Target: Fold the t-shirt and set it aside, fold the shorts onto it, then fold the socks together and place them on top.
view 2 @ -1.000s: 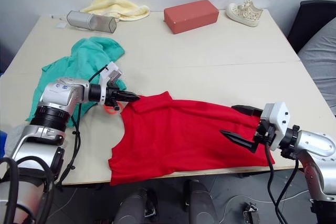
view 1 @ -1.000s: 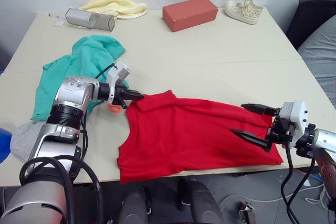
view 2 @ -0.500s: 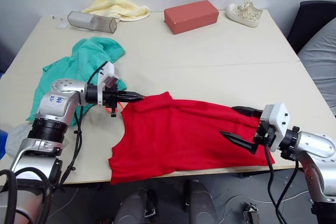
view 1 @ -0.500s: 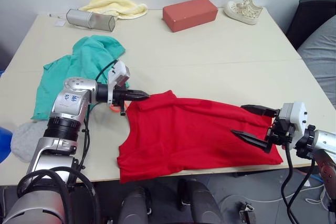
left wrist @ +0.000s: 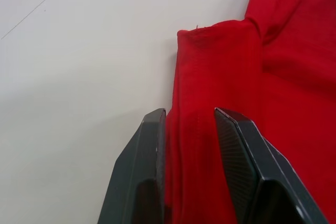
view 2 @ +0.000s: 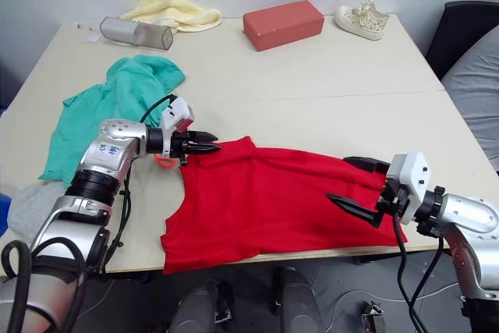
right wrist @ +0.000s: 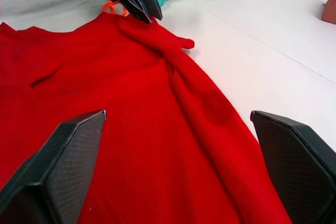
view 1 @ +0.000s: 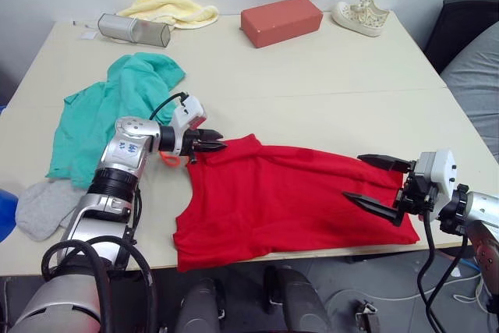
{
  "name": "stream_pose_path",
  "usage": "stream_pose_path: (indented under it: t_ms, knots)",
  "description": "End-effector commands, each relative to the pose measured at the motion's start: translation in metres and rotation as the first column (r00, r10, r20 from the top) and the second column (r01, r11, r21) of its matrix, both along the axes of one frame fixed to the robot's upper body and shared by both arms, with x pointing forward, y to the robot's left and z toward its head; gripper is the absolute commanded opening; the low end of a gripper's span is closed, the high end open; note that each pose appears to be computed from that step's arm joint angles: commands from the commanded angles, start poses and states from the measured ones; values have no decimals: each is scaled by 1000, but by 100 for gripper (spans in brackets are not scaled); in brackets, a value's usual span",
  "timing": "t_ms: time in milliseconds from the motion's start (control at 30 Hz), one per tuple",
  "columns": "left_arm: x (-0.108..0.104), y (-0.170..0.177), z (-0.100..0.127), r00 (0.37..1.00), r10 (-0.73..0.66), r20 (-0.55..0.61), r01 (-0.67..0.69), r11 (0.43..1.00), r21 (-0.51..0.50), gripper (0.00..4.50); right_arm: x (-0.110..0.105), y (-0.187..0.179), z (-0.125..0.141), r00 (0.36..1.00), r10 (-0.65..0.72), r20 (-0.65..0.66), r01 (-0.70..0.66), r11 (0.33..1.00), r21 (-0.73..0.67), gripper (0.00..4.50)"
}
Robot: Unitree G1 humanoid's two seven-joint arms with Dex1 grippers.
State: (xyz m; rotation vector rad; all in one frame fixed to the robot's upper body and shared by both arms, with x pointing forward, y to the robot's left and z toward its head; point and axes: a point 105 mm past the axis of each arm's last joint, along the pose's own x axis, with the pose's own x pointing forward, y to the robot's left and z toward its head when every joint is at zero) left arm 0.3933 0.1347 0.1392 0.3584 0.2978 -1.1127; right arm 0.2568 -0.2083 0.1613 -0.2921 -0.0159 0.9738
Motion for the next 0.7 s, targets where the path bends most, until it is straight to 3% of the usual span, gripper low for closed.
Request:
stream_pose_path:
  t_ms: [33, 267, 367, 467, 700]
  knots:
    - [3, -4, 4, 999, -21, 32, 21, 1000, 23, 154, -1, -2, 8, 999, -5, 54, 5, 1000, 1, 450]
    - [0, -10, 0, 998, -58, 27, 57, 998, 30, 154, -2, -2, 6, 998, -11, 56, 10, 1000, 8, 450]
    - [0, -10, 0, 997, -69, 29, 68, 997, 39, 97, -2, -3, 5, 998, -14, 58, 13, 1000, 9, 450]
    - [0, -8, 0, 997, -72, 40, 70, 996, 47, 2, -1, -3, 5, 998, -17, 60, 16, 1000, 11, 450]
    - [-6, -10, 19, 973, -142, 179, 140, 990, 25, 2, -2, -6, 3, 998, -22, 61, 21, 1000, 11, 450]
